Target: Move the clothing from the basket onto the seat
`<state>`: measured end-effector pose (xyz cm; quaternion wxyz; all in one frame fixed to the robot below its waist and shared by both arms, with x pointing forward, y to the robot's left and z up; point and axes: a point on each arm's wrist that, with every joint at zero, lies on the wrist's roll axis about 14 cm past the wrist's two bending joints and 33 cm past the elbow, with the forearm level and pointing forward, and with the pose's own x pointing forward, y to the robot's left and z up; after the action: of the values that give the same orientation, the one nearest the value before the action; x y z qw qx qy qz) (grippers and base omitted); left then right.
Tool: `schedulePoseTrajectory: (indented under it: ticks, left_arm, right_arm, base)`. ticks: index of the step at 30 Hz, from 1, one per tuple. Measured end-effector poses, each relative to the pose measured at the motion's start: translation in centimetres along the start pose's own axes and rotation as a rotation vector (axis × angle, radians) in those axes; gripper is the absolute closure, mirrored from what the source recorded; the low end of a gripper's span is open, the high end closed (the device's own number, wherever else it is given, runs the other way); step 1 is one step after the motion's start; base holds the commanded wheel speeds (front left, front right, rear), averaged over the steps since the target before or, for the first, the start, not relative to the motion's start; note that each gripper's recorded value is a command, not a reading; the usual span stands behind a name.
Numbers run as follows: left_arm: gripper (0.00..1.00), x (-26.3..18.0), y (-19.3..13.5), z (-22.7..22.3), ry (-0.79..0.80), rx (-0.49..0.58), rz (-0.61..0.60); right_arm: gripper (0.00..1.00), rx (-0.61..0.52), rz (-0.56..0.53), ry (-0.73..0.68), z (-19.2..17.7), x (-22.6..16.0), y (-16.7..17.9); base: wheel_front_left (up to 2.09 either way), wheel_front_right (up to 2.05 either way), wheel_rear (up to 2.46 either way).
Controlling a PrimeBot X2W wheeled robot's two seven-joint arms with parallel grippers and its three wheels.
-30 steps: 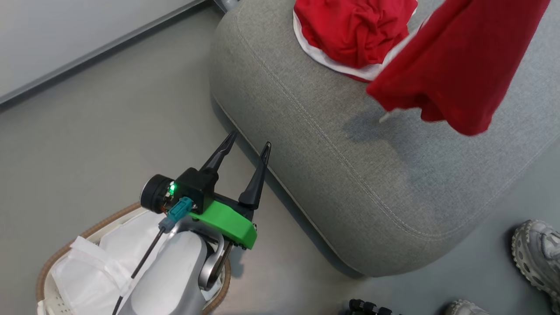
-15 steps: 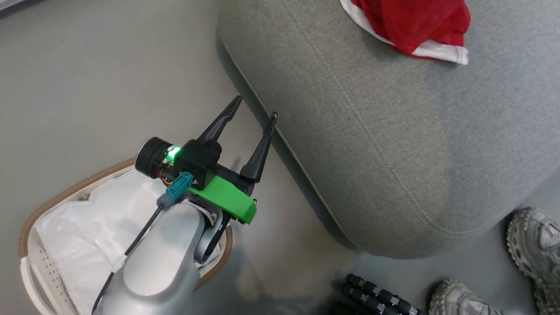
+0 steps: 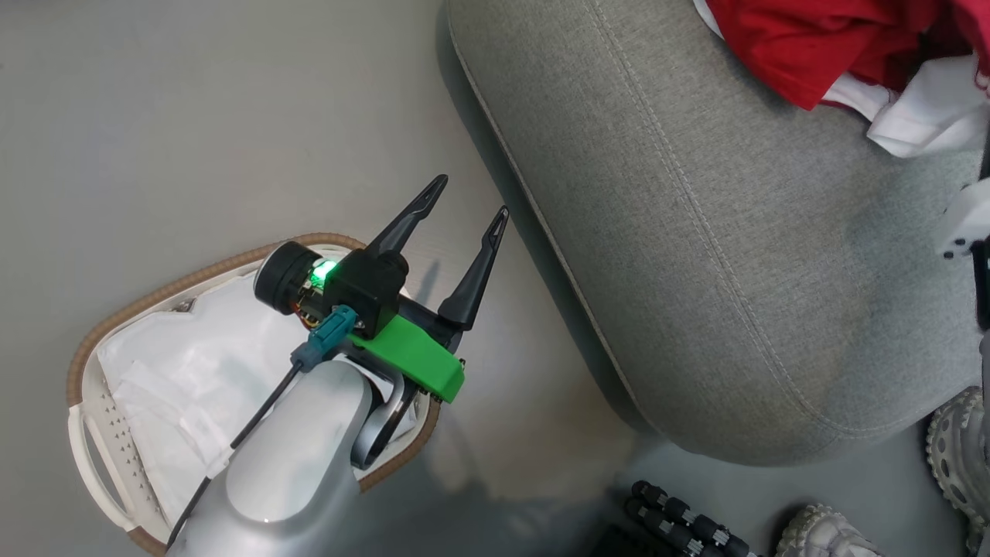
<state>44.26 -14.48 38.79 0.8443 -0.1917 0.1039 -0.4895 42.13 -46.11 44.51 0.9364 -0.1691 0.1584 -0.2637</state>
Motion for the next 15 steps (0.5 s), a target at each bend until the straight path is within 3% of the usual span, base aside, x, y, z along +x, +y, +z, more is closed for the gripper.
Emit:
schedulePoseTrajectory:
  ticks: [7, 15]
  left_arm:
    - [0.0, -0.1, -1.5, 1.5, -0.017, 0.004, 0.003]
    - [0.0, -1.7, -2.6, 4.2, -0.054, 0.03, 0.065]
  right_arm:
    - [0.0, 0.1, -0.12, 0.002, -1.8, -4.6, -3.9]
    - [0.0, 0.188, -0.123, -0.162, 2.5, -7.4, -4.8]
  base:
    - [0.0, 0.0, 0.0]
    - [0.0, 0.0, 0.0]
